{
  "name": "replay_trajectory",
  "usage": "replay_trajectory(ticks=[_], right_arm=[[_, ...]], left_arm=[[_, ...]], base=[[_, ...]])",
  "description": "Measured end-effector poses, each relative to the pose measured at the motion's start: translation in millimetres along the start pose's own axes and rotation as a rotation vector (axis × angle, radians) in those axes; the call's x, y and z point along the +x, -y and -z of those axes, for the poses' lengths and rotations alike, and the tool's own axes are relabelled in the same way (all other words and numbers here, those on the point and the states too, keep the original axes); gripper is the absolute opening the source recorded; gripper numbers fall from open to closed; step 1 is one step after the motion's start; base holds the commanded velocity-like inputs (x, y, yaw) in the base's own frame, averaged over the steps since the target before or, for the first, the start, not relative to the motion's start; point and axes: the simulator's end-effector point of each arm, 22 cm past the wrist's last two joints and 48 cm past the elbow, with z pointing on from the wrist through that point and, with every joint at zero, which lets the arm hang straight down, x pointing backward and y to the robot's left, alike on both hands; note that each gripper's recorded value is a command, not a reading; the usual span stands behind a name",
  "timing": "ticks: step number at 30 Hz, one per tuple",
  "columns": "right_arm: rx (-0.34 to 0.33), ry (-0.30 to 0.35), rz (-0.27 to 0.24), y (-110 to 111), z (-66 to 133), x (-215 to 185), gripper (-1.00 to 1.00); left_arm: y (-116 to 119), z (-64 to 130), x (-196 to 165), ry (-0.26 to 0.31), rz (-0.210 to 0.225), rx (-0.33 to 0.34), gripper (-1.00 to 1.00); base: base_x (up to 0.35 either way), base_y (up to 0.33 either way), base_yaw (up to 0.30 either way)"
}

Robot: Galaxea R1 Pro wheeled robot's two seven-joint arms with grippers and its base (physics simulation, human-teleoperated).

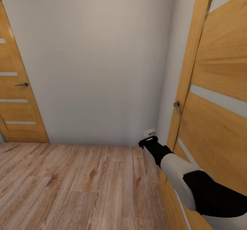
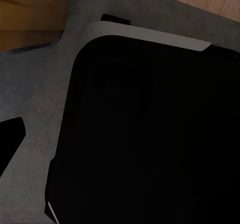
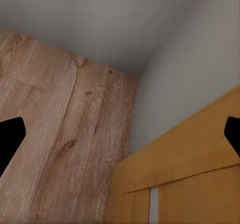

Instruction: Move the two storage containers from the living room to the garage. In the garage, place one container on the floor and stack the other container on top of it (either order is fine).

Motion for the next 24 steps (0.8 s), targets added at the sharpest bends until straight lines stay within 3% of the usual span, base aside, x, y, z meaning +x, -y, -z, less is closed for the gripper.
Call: replay_trajectory(ticks=[5,11,16,21,24], right_arm=[[-0.008,-0.035,0.007,-5,-2.3,17,1.0],[-0.054,-0.195,-0.006,-28,-5.6,106,1.0],[-0.088,-0.292,-0.021,-48,-0.1,171,1.0],[-0.143,-0.423,-0.012,-90,25.8,291,1.0],[-0.168,-0.463,-0.005,-109,43.9,344,1.0]], left_arm=[[0,0.0,0,0.0,0.0,0.0,1.0],[1,0.0,0,0.0,0.0,0.001,1.0],[0,0.0,0,0.0,0.0,0.001,1.0],[1,0.0,0,0.0,0.0,0.001,1.0],[1,0.0,0,0.0,0.0,0.001,1.0]], base=[[0.0,0.0,0.0],[0.0,0.0,0.0],[0.0,0.0,0.0],[0.0,0.0,0.0],[0.0,0.0,0.0]])
